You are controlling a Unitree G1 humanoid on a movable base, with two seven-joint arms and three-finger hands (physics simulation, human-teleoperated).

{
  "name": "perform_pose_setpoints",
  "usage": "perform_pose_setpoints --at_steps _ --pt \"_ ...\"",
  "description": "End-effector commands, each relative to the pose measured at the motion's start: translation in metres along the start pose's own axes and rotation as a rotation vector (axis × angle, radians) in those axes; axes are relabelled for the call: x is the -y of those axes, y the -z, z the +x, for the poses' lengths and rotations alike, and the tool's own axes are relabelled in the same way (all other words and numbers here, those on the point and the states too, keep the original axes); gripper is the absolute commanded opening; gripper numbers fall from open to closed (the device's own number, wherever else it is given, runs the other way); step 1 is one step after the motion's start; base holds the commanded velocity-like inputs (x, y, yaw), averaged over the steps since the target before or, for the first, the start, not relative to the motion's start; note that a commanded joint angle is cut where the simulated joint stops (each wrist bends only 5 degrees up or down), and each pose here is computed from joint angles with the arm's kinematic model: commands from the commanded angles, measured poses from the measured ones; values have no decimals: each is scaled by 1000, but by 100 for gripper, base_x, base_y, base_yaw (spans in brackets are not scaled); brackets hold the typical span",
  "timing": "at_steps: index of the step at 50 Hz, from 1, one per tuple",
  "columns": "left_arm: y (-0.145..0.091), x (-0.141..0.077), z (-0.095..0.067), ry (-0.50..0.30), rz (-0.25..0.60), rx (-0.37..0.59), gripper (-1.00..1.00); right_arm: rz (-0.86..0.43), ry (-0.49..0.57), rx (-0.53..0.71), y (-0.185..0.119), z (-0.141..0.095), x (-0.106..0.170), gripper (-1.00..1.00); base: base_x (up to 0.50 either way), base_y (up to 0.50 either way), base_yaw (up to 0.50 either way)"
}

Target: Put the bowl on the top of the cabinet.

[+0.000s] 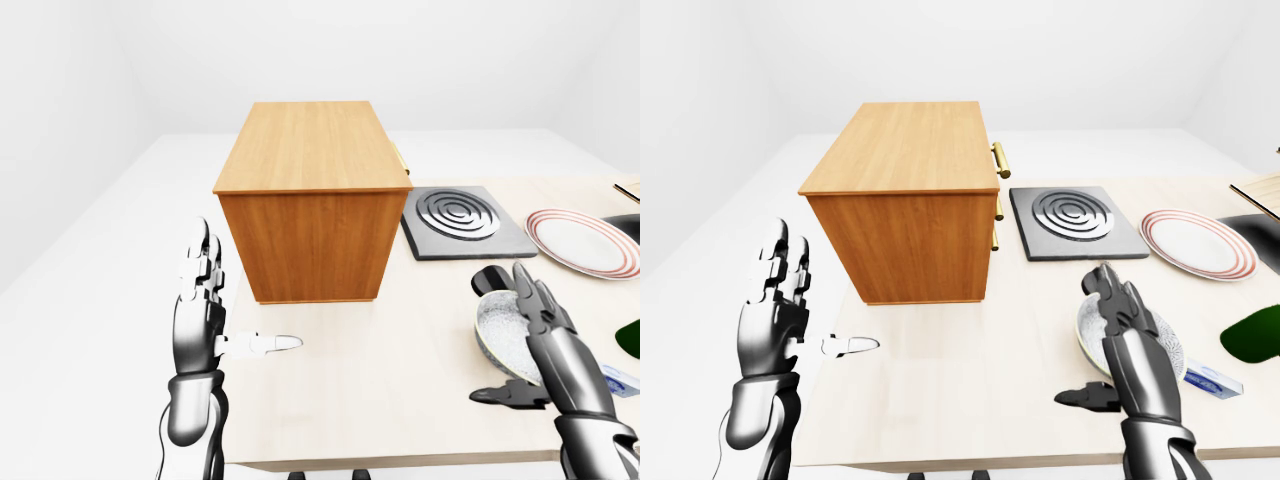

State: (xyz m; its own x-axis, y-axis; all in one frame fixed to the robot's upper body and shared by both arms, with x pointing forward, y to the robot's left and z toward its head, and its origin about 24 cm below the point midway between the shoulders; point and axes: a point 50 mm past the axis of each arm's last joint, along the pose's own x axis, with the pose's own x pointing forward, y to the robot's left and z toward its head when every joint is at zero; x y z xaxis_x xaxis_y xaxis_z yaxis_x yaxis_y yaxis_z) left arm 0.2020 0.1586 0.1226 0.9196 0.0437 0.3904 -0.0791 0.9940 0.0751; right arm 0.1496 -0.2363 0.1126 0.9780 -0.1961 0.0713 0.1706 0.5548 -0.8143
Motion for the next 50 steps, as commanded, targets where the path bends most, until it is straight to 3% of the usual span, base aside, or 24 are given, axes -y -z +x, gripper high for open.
perform_pose_setpoints --at_steps 1,14,50 --pt "2 1 -1 7 2 -8 100 -19 -41 -165 29 -15 14 100 0 0 0" --pt "2 1 -1 9 3 -10 100 -17 -59 -173 29 -18 19 100 0 0 0" --pt "1 1 0 7 3 -3 100 -251 -92 -289 50 -6 -3 100 0 0 0"
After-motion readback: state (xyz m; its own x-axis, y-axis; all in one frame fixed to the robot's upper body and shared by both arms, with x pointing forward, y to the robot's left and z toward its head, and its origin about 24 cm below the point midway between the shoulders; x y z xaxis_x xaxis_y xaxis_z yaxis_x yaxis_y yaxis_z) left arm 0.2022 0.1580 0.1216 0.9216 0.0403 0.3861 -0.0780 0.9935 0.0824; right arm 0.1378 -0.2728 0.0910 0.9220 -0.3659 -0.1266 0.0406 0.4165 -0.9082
